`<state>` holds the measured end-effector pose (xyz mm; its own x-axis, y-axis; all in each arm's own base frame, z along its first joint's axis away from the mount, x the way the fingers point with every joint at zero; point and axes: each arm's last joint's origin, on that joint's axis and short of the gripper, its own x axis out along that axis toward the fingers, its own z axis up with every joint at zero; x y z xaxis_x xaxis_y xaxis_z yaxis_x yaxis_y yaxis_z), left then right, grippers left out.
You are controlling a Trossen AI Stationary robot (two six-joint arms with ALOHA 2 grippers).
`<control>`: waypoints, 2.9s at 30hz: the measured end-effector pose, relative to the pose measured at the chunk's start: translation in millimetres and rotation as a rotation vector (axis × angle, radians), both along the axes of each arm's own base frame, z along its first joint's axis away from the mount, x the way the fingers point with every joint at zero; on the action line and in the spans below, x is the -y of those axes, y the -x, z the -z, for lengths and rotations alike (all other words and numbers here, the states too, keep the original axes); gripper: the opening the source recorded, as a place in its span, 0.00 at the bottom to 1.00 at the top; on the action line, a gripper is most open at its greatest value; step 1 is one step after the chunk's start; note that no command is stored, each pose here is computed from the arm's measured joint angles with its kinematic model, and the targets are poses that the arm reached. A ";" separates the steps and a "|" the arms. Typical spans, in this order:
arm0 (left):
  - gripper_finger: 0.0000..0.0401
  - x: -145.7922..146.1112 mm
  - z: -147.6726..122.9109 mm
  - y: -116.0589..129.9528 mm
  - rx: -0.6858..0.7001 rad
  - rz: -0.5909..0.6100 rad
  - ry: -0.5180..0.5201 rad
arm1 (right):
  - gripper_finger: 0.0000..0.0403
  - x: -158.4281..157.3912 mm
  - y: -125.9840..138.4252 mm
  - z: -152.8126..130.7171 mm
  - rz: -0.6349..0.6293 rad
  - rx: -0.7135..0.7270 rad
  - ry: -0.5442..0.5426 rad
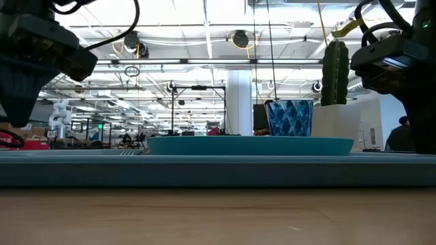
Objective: Pick and place plate/cup/fork/spoon on tray
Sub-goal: Adjust the blue tray
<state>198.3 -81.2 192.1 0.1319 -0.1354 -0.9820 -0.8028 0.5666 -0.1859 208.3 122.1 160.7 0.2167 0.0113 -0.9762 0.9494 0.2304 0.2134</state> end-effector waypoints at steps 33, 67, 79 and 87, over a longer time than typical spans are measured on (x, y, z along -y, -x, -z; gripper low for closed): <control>0.02 -5.3 21.4 5.1 0.026 0.012 -0.062 | 0.00 4.8 -2.0 0.5 0.027 0.011 0.025; 0.02 -25.9 48.5 7.0 0.065 -0.047 -0.033 | 0.00 4.2 -2.1 0.5 0.024 0.010 0.015; 0.02 -32.3 48.3 4.4 0.074 -0.059 -0.028 | 0.00 12.5 0.4 8.9 0.048 -0.013 0.033; 0.03 -31.3 47.8 2.7 0.089 -0.069 -0.009 | 0.00 12.6 1.4 11.0 0.046 -0.020 0.011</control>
<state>195.6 -49.9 144.3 0.2274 -0.1140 -0.9671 -0.8205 0.5124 -0.2533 206.8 109.5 149.6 0.1975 -0.0092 -0.9803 0.9630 0.1889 0.1923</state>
